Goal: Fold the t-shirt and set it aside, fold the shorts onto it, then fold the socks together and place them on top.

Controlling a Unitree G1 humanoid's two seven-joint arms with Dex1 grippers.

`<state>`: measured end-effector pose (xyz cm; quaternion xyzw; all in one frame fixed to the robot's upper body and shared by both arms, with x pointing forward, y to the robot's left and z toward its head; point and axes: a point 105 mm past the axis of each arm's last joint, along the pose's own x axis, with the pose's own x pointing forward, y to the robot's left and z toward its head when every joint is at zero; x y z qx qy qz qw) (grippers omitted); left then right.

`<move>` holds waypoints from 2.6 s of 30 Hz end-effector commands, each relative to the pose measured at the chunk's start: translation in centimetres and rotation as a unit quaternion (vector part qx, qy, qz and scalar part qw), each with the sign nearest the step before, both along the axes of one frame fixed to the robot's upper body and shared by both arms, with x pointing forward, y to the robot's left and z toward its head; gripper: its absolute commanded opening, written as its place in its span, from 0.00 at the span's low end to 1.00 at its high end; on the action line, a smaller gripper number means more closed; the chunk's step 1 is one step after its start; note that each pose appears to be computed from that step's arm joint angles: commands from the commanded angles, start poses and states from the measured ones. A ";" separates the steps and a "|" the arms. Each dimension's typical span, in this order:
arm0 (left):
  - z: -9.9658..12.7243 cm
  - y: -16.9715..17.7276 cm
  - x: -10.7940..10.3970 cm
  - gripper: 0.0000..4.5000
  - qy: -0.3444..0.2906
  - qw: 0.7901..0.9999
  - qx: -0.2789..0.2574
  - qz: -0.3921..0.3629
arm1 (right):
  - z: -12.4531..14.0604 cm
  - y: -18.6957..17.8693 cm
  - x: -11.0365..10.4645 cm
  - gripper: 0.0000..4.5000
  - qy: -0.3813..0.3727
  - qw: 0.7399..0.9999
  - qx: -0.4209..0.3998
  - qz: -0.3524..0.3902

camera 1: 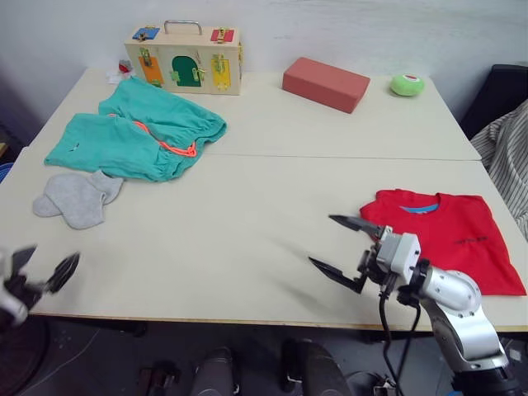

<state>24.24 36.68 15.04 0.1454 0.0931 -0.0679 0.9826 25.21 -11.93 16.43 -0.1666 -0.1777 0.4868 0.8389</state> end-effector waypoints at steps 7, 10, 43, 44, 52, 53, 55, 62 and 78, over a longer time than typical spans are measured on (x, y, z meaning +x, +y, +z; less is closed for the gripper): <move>2.4 -0.5 10.6 1.00 0.019 0.986 0.153 -0.061 | 0.2 0.7 0.7 1.00 0.001 1.000 0.010 -0.027; 1.9 -1.1 13.6 1.00 0.050 0.982 0.169 -0.071 | 0.2 1.0 1.0 1.00 -0.002 1.000 0.008 -0.029; 12.5 -22.2 17.7 0.00 -0.140 0.862 0.129 -0.469 | -2.1 -2.5 -0.5 1.00 0.027 0.987 -0.013 -0.159; 12.2 -23.2 17.1 0.00 -0.132 0.844 0.129 -0.504 | -2.0 -2.6 -0.4 1.00 0.027 0.987 -0.014 -0.159; 3.9 -30.4 9.6 0.00 0.006 0.671 0.053 -0.739 | -1.5 -4.4 0.4 1.00 0.022 0.984 -0.037 -0.175; 2.7 -31.1 9.2 0.00 0.019 0.676 0.039 -0.735 | -1.4 -4.7 0.5 1.00 0.022 0.983 -0.040 -0.177; 1.5 -31.9 8.7 0.00 0.041 0.687 0.016 -0.725 | -1.4 -5.0 0.6 1.00 0.023 0.983 -0.044 -0.178; 2.7 -30.0 6.2 0.33 0.032 0.715 -0.081 -0.694 | -0.4 -4.0 0.1 1.00 0.052 0.987 -0.064 -0.135; -1.5 -12.0 7.9 1.00 0.076 0.865 0.159 -0.470 | -2.9 4.8 0.2 1.00 0.030 0.989 -0.148 -0.009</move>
